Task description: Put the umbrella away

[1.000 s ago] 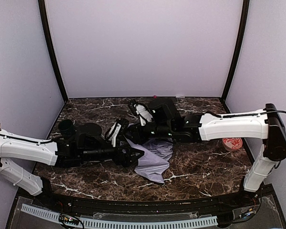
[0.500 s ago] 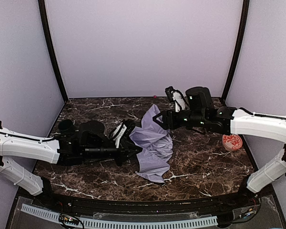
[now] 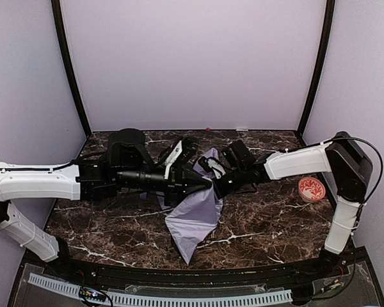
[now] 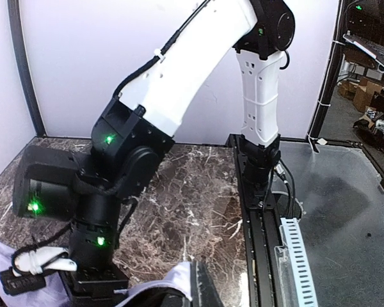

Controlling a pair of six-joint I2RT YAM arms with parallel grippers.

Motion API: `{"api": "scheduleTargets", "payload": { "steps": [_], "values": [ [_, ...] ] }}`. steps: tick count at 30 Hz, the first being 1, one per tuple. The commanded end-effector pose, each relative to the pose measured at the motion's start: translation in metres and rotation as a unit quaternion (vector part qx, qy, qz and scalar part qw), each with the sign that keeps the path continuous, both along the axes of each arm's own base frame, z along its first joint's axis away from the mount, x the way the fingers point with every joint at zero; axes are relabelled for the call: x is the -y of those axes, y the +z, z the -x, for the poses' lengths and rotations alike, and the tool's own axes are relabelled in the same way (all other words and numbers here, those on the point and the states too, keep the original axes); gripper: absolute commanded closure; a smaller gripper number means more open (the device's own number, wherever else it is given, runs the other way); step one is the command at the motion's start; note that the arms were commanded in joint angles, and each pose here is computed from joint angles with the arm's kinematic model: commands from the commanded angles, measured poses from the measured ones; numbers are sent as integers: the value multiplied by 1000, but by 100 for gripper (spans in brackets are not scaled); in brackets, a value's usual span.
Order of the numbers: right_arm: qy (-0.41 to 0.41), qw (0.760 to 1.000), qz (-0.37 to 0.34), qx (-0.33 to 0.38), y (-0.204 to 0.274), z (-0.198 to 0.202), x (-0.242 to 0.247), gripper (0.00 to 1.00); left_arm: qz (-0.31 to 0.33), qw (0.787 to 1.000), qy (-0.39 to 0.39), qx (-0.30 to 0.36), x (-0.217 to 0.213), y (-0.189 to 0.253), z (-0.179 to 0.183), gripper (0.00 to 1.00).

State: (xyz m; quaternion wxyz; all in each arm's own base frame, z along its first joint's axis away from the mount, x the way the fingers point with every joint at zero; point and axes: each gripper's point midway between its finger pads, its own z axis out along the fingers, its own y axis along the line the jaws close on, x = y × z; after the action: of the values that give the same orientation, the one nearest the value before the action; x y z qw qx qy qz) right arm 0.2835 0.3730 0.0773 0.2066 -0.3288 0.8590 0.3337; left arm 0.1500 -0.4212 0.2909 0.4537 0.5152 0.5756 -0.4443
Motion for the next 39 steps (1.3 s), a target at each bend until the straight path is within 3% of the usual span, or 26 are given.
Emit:
{"api": "scheduleTargets", "payload": {
  "steps": [1, 7, 16, 19, 26, 31, 36, 39],
  "values": [
    [42, 999, -3, -20, -13, 12, -5, 39, 27, 998, 10, 47, 4, 36, -30, 100],
    [50, 997, -21, -46, -20, 13, 6, 39, -4, 993, 121, 10, -22, -2, -147, 100],
    [1, 995, -84, -54, 15, -18, 22, 40, -75, 980, 164, -88, -18, -119, -229, 100],
    [-39, 996, -72, -28, 32, -33, 44, 38, -60, 983, 143, -95, -15, -118, -224, 100],
    [-148, 983, 56, 91, 60, -68, 107, 24, -6, 990, 109, -87, -13, -82, -207, 100],
    [-43, 985, -84, 142, 125, -32, 69, 3, 21, 993, 86, -73, -14, -53, -195, 100],
    [56, 980, -145, 126, 137, 11, 21, 5, 48, 995, 74, -39, -13, -20, -177, 100],
    [66, 981, -149, 109, 130, 15, 4, 10, 54, 996, 66, -28, -10, -10, -167, 100]
  ]
}}
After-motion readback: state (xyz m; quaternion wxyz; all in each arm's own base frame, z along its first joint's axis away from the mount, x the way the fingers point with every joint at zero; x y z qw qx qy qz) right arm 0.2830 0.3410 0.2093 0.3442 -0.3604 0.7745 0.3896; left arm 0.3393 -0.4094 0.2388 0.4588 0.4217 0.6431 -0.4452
